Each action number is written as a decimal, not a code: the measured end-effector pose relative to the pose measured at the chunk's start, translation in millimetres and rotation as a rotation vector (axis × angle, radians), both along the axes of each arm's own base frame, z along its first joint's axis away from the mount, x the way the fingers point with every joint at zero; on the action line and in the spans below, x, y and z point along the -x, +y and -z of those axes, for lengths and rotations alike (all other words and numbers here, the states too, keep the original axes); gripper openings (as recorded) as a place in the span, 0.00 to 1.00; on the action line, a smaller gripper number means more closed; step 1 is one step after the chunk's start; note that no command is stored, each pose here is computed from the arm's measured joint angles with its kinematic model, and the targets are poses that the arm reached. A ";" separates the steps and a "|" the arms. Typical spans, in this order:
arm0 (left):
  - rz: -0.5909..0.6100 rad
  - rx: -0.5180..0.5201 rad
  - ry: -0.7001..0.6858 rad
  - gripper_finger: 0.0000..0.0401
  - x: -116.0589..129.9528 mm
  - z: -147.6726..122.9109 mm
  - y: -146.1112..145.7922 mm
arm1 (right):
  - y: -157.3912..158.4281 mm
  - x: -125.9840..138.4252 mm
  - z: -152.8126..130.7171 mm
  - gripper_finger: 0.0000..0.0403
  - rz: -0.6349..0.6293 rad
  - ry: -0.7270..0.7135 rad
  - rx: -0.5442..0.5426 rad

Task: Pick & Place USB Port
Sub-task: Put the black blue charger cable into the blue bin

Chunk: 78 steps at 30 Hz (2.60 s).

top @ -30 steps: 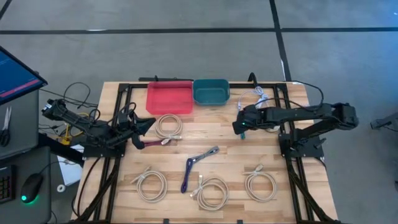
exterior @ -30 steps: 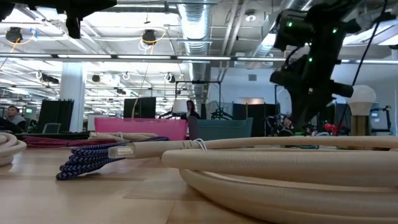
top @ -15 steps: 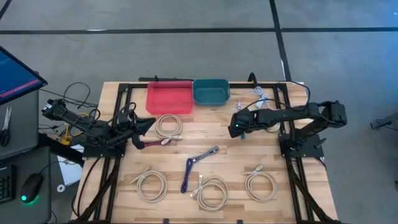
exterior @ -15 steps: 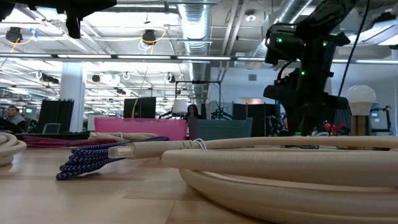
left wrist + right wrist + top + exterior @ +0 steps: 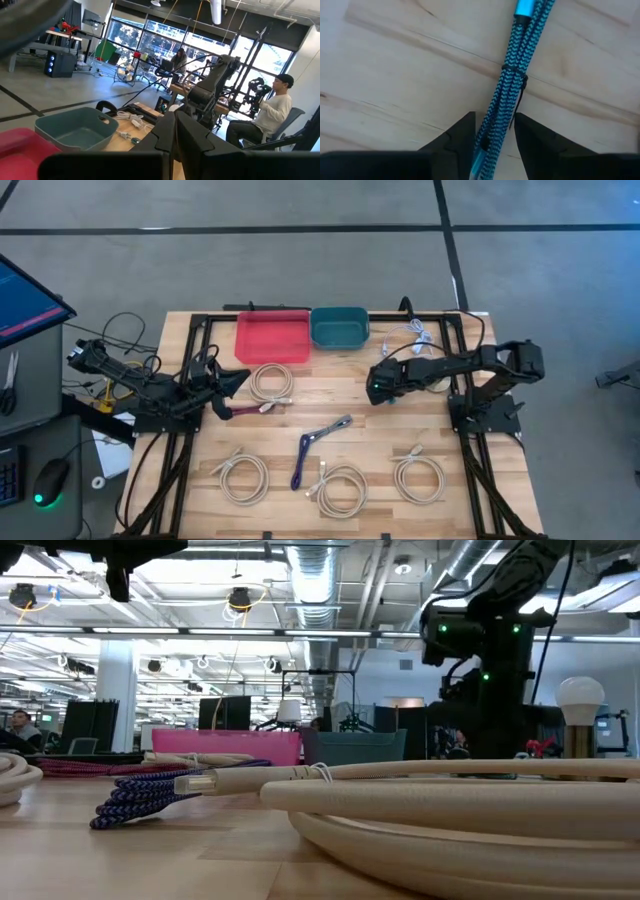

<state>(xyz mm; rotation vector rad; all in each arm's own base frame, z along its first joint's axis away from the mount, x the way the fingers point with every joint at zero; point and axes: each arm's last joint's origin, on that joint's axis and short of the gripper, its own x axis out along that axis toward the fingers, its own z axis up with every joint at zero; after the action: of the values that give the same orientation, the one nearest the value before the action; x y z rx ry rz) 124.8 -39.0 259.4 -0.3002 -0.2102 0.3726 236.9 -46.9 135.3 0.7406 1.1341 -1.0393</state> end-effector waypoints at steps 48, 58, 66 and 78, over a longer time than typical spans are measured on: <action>0.000 0.001 -0.003 0.04 0.1 -0.2 0.0 | 2.0 -11.0 -162.7 0.00 -0.432 -0.180 0.359; 0.000 0.002 -0.004 0.04 0.1 -0.4 0.0 | -39.4 -44.3 -158.6 0.00 -0.568 -0.051 0.367; 0.000 0.002 -0.004 0.04 0.1 -0.4 0.1 | -86.5 -76.0 -150.4 0.00 -0.644 0.022 0.361; 0.000 0.002 -0.003 0.04 0.0 -0.2 0.0 | -140.7 -101.8 -121.4 0.00 -0.693 0.067 0.299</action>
<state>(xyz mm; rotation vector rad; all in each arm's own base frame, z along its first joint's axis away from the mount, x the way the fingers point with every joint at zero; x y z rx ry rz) 124.8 -38.9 259.6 -0.3024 -0.2131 0.3725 338.7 -187.6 256.7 0.0504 1.1380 -0.6177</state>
